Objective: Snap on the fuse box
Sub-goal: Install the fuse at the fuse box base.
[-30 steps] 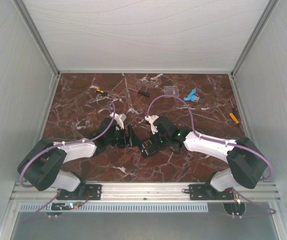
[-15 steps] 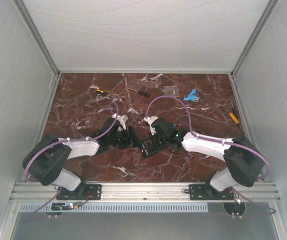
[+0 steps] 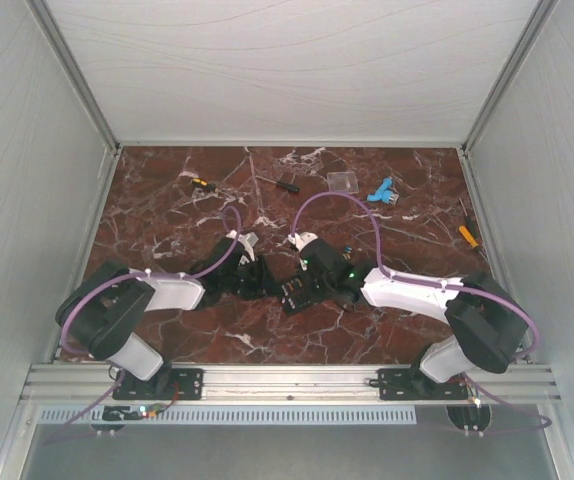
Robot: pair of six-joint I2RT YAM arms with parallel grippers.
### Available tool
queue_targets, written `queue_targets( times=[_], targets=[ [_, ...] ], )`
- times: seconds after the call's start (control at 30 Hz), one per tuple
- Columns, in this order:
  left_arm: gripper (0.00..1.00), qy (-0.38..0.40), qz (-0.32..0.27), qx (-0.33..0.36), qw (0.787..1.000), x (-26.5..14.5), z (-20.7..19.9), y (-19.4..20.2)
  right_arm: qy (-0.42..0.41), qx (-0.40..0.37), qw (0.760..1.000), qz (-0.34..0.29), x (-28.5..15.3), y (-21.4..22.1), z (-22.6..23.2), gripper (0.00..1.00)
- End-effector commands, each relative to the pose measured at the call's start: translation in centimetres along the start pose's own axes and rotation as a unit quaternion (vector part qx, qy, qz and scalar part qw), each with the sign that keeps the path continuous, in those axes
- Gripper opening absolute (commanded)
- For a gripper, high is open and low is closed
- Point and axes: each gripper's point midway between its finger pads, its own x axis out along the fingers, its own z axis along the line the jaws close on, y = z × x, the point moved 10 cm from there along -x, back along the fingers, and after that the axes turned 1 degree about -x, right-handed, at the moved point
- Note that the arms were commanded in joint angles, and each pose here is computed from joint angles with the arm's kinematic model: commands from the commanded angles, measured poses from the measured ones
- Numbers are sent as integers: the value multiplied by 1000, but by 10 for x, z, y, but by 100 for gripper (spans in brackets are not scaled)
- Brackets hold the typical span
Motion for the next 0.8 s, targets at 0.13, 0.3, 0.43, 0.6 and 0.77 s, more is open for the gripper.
queue_targets(
  times=[0.13,0.3,0.43,0.6,0.77],
  targets=[
    [34,19,-32,-16,999,1,-7,-5,25,2,1000,8,2,10,2,4],
    [31,22,-38,-23,999,-1,-8,-5,25,-3,1000,5,-3,7,6,11],
    [29,28,-41,-29,998,-2,-10,-4,23,-3,1000,1,-6,3,7,20],
    [29,27,-45,-34,998,-4,-11,-3,18,-3,1000,-12,-13,-7,10,29],
    [30,21,-51,-36,998,-5,-11,-4,22,-15,1000,-13,-24,-20,10,35]
  ],
)
